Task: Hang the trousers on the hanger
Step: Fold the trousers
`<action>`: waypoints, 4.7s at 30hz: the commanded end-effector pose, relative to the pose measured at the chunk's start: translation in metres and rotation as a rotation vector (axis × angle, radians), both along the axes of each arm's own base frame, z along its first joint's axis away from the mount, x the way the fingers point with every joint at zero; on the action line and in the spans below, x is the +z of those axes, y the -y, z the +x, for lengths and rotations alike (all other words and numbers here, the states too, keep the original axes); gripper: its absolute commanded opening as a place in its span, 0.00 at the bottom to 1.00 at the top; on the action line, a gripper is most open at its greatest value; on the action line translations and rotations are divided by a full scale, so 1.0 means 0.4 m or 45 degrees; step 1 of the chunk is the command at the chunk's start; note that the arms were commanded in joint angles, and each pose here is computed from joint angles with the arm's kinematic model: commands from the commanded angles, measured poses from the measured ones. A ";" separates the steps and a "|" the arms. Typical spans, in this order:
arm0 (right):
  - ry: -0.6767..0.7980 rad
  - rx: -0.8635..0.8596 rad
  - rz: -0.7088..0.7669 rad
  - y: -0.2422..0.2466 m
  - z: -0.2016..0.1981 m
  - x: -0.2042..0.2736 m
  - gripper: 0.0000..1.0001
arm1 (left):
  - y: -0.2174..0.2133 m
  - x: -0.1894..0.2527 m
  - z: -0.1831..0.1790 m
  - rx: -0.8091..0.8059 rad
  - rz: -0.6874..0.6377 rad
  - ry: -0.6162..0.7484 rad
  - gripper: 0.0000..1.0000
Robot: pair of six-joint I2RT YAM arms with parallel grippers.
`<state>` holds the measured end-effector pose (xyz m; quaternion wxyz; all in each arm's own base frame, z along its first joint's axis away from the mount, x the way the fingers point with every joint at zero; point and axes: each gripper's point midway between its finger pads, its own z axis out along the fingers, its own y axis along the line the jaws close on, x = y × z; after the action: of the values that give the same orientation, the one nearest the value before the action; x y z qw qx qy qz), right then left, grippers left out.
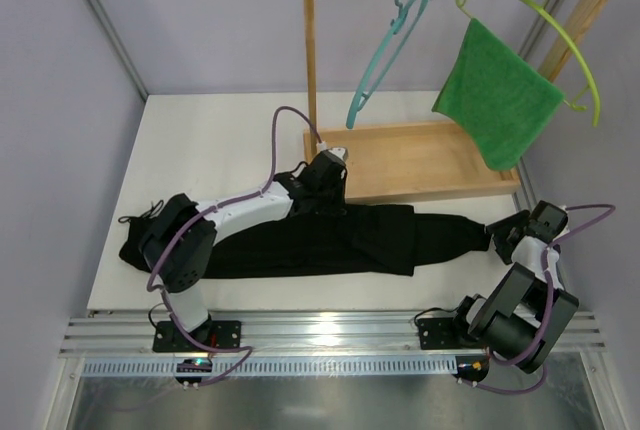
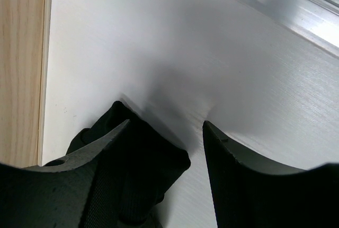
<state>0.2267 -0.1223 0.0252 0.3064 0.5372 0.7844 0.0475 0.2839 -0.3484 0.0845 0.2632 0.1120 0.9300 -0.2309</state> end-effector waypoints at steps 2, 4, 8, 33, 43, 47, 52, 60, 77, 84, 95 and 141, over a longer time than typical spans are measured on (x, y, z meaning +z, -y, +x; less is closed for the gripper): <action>0.011 0.005 -0.086 0.032 0.005 0.029 0.62 | -0.046 -0.053 0.030 0.157 0.127 -0.033 0.10; 0.012 0.005 -0.087 0.031 0.004 0.030 0.65 | -0.057 -0.065 0.023 0.178 0.137 -0.046 0.20; 0.008 -0.002 -0.092 0.031 0.000 0.030 0.72 | -0.075 -0.024 0.013 0.187 0.129 -0.026 0.41; 0.373 0.250 -0.199 -0.018 0.099 0.223 0.04 | -0.163 0.063 -0.044 0.216 -0.079 -0.039 0.56; 0.525 0.647 -0.258 -0.271 0.104 0.340 0.04 | -0.228 0.072 -0.020 0.288 -0.154 -0.092 0.57; 0.592 0.877 -0.179 -0.391 0.106 0.347 0.04 | -0.236 0.056 -0.024 0.314 -0.179 -0.127 0.56; 0.650 1.124 -0.165 -0.523 0.091 0.348 0.04 | -0.242 0.026 -0.036 0.323 -0.166 -0.161 0.56; 0.669 1.661 -0.106 -0.852 0.014 0.319 0.04 | -0.245 0.018 -0.031 0.337 -0.179 -0.176 0.56; 0.300 1.254 -0.405 -0.729 0.017 0.308 0.52 | -0.181 0.093 -0.046 0.187 -0.380 -0.148 0.56; 0.195 1.161 -0.357 -0.755 -0.002 0.270 0.50 | -0.192 0.080 -0.052 0.217 -0.361 -0.173 0.56; -0.029 1.008 -0.576 -0.748 0.026 0.184 0.30 | -0.279 0.054 -0.027 0.408 -0.214 -0.158 0.56; 0.321 1.414 -0.217 -0.918 -0.015 0.280 0.51 | -0.090 0.114 -0.038 -0.019 -0.575 -0.091 0.56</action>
<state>0.2213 0.2548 0.1526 0.3687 0.0009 0.9005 0.2307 0.2601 -0.3056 0.1255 0.2368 0.0350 0.8673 -0.4364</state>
